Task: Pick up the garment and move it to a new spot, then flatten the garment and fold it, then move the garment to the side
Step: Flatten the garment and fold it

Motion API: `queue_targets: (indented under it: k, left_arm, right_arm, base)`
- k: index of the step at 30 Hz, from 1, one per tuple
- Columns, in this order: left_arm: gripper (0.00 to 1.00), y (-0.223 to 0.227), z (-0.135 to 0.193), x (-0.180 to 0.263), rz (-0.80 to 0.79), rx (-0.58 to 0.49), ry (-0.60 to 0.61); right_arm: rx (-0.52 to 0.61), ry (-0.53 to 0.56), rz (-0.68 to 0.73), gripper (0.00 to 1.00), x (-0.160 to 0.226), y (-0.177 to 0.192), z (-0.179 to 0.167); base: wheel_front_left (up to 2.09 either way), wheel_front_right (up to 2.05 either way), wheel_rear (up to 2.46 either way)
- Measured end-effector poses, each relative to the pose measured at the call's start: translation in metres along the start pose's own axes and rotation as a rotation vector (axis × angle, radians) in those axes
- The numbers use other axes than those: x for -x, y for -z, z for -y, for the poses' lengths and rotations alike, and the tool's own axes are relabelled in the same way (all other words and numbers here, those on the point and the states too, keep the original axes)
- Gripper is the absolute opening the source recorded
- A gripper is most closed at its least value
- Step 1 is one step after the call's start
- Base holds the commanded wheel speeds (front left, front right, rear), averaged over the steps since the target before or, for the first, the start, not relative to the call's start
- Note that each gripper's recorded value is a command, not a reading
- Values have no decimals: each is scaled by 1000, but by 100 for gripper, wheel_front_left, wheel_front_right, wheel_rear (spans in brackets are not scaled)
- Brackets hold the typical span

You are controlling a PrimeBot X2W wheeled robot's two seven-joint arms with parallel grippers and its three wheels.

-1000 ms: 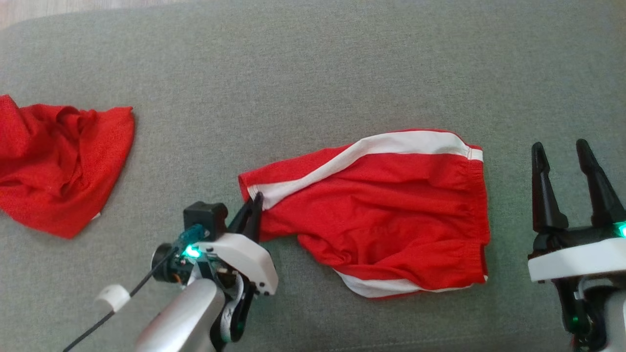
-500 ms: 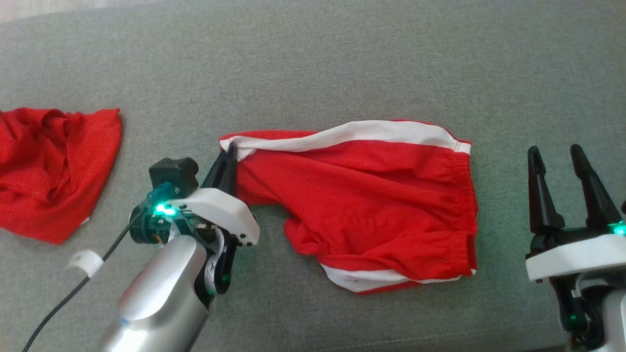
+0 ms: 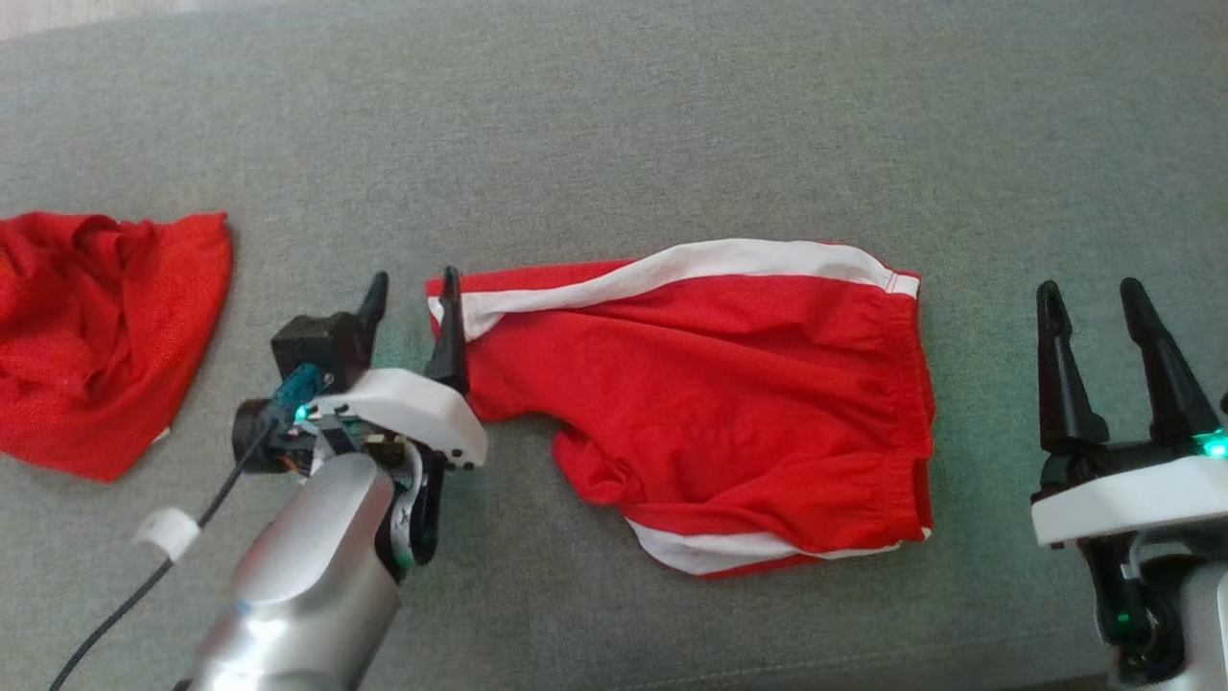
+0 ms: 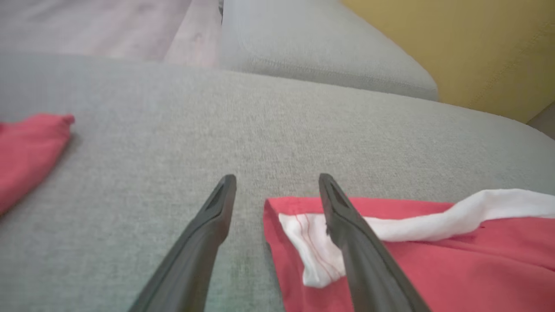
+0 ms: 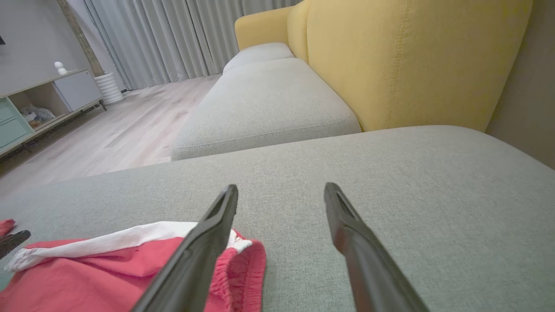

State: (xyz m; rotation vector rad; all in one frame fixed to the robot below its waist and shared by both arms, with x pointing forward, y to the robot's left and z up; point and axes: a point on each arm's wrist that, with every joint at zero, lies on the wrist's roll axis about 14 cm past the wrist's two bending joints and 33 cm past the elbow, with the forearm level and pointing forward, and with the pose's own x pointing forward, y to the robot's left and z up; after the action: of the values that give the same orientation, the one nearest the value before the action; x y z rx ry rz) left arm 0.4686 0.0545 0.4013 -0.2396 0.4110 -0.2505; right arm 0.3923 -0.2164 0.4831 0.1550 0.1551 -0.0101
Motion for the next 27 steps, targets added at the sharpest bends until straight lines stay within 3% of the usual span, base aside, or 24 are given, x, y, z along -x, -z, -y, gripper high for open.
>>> queue_targets:
  k: [5,9,18,27]
  left_arm:
    - [100,-32,-18,9,165,-193,-57]
    - [100,-62,-24,23,282,-276,-88]
    - [100,-66,-53,74,341,-312,-183]
    - [100,-60,-52,98,307,-260,-195]
  right_arm:
    - [36,-19,36,100,-1,-11,-6]
    - [43,-39,56,100,-1,-17,-12]
    - [47,-81,76,100,-1,-26,-26]
    - [52,-98,71,100,-2,-26,-32]
  base:
    - [0,0,0]
    - [0,0,0]
    - [0,0,0]
    - [0,0,0]
